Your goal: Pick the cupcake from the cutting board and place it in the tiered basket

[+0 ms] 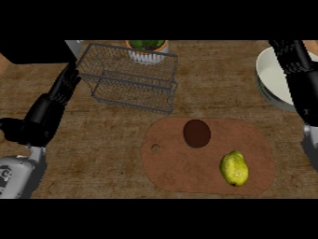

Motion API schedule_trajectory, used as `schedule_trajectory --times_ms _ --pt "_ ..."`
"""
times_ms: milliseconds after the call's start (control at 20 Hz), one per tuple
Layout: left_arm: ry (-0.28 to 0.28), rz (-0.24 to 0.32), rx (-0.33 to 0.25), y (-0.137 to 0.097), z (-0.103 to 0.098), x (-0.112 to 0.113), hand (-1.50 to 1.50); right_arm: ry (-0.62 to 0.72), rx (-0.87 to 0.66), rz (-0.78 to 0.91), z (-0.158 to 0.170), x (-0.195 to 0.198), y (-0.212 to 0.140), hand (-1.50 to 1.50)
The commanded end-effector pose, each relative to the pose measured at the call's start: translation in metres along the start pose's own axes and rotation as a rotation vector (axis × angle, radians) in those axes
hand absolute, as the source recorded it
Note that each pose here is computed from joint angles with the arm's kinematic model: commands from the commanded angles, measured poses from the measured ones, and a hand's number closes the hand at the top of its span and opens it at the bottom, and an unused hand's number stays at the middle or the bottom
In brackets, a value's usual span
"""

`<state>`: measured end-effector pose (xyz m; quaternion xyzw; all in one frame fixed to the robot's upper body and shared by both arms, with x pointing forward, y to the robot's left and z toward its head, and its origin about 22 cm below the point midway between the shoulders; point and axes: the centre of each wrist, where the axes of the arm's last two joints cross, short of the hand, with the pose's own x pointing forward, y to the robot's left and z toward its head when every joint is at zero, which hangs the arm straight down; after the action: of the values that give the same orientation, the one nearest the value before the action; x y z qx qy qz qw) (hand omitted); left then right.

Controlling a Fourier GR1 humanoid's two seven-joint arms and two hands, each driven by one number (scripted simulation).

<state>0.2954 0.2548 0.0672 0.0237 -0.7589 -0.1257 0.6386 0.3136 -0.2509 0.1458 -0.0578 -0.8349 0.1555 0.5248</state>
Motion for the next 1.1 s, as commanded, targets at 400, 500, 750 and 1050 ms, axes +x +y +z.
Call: schedule_trajectory --times_ms 400,500,750,1050 --pt "0.306 0.19 0.032 -0.021 0.022 -0.039 0.0 0.152 -0.685 -0.068 0.115 -0.087 0.04 -1.5" --pt "0.327 0.211 0.0 -0.022 0.027 -0.037 0.0 0.048 -0.681 -0.05 0.149 -0.096 0.058 -1.5" --pt "0.325 0.22 -0.042 -0.04 0.014 -0.032 0.0 -0.035 -0.37 0.112 0.175 -0.084 0.089 -1.5" --pt "0.333 0.21 -0.024 -0.035 0.023 -0.037 0.0 0.137 -0.358 0.41 0.2 -0.055 0.096 -1.5"
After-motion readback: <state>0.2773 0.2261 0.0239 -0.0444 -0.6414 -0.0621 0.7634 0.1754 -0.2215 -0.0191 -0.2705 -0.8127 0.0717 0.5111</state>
